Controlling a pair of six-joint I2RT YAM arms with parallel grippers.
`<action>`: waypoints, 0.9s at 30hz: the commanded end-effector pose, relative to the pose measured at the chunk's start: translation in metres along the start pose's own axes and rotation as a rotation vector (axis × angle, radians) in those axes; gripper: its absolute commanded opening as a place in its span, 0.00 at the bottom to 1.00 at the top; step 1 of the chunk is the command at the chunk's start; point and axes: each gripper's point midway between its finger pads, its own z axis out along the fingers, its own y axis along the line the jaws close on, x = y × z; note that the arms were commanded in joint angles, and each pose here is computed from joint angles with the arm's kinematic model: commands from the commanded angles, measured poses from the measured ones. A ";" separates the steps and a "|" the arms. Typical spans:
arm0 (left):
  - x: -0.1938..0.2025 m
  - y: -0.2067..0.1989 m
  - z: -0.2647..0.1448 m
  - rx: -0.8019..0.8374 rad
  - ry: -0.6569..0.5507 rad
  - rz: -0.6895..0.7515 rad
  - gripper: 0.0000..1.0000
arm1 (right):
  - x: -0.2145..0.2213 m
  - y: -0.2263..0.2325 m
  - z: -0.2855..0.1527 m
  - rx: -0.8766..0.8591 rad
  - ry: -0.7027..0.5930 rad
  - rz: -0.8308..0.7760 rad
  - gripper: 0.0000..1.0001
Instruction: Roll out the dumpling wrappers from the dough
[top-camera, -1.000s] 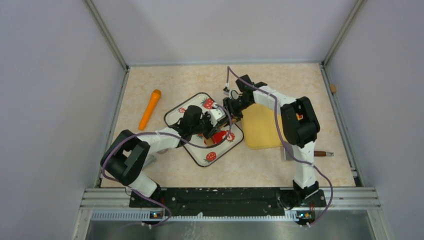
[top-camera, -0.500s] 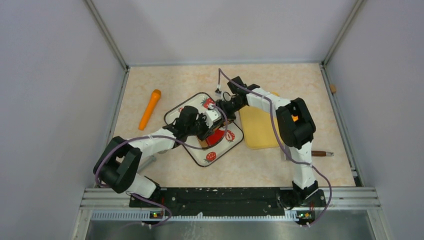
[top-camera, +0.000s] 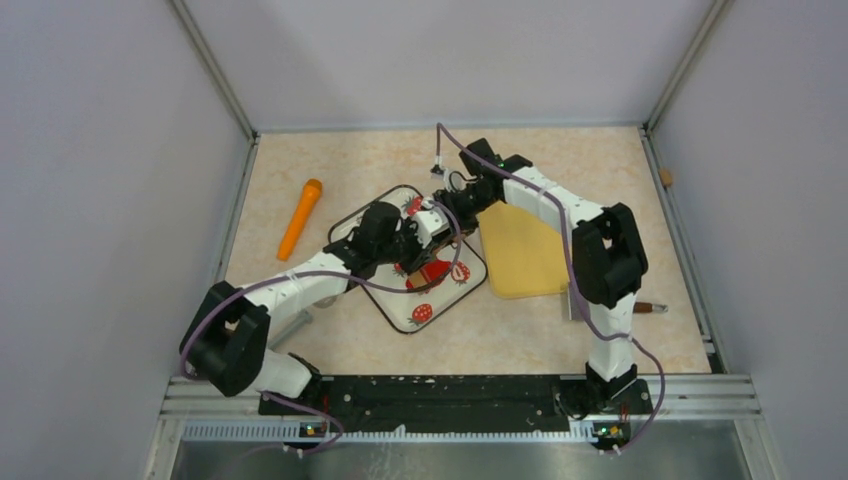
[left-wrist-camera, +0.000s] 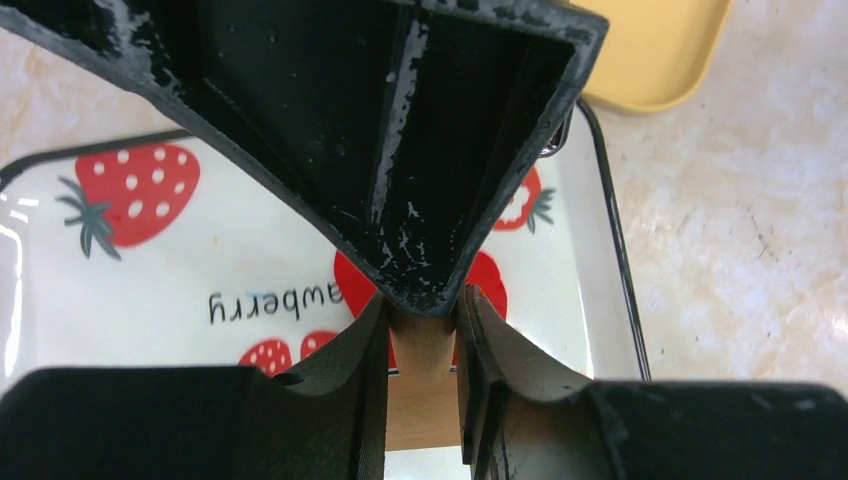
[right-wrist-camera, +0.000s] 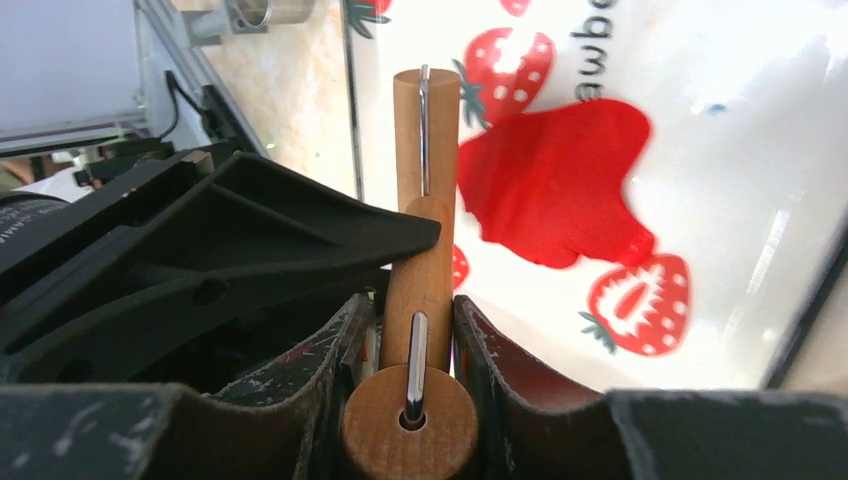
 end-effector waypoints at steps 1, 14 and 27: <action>-0.080 -0.044 0.018 0.203 -0.254 0.072 0.00 | -0.026 0.018 -0.022 -0.032 -0.131 -0.194 0.00; -0.032 -0.044 0.049 0.202 -0.140 0.033 0.00 | -0.001 -0.051 0.015 0.090 -0.045 -0.148 0.00; -0.007 -0.048 0.037 0.195 -0.090 -0.042 0.00 | 0.018 -0.056 0.047 0.087 0.036 -0.119 0.00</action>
